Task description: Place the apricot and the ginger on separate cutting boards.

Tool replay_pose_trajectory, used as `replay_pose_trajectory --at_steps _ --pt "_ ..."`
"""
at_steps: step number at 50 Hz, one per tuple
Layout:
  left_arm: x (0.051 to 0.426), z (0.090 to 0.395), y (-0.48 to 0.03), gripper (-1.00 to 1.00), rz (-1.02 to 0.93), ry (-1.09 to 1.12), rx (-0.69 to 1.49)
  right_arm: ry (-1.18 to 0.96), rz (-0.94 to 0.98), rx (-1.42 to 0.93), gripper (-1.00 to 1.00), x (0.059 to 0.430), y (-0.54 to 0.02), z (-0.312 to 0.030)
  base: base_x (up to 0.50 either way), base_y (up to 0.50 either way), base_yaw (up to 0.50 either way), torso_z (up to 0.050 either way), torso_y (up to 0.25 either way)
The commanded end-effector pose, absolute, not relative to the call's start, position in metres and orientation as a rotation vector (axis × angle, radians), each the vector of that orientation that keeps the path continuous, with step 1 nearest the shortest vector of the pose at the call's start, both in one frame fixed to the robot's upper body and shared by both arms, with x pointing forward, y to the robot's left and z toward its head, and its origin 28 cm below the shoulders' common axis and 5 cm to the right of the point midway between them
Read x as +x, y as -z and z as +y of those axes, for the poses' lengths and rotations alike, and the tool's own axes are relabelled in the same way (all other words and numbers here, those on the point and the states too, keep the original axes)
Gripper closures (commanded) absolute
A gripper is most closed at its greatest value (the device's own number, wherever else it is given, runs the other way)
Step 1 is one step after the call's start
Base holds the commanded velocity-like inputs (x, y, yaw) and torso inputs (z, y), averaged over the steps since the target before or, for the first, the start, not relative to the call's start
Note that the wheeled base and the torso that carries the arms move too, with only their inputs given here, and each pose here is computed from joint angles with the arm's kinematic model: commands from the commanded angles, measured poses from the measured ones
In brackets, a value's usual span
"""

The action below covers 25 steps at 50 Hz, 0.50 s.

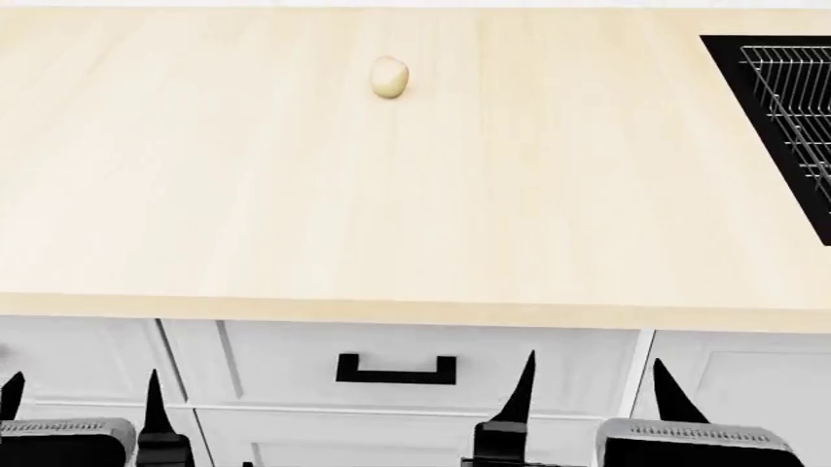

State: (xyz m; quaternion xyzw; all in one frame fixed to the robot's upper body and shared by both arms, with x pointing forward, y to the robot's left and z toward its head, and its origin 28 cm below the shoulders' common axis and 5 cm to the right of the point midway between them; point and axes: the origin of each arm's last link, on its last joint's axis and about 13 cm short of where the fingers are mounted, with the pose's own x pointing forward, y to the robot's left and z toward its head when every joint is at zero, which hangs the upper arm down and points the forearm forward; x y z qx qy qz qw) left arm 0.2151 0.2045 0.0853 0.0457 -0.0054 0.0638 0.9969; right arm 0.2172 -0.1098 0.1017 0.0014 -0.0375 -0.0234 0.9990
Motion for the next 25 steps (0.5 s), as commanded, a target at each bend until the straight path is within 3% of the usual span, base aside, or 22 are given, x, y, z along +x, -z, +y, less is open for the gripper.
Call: replay_pose_trajectory --at_steps 1,10,15,25 --pt "0.213 0.211 -0.145 -1.00 -0.044 -0.074 0.095 0.006 -0.088 -0.004 -1.00 0.223 -0.158 -0.119 0.00 0.00 0.00 0.000 0.000" --pt "0.255 0.213 -0.222 -1.00 -0.076 -0.060 0.113 -0.030 -0.088 0.064 -1.00 0.260 -0.225 -0.127 0.00 0.00 0.00 0.000 0.000" --pt "0.283 0.216 -0.252 -1.00 -0.073 -0.053 0.141 -0.050 -0.107 -0.034 -1.00 0.275 -0.269 -0.134 0.00 0.00 0.00 0.000 0.000" --pt "0.325 0.210 -0.286 -1.00 -0.022 -0.013 0.136 -0.054 -0.038 0.016 -1.00 0.331 -0.288 -0.145 0.00 0.00 0.00 0.000 0.000"
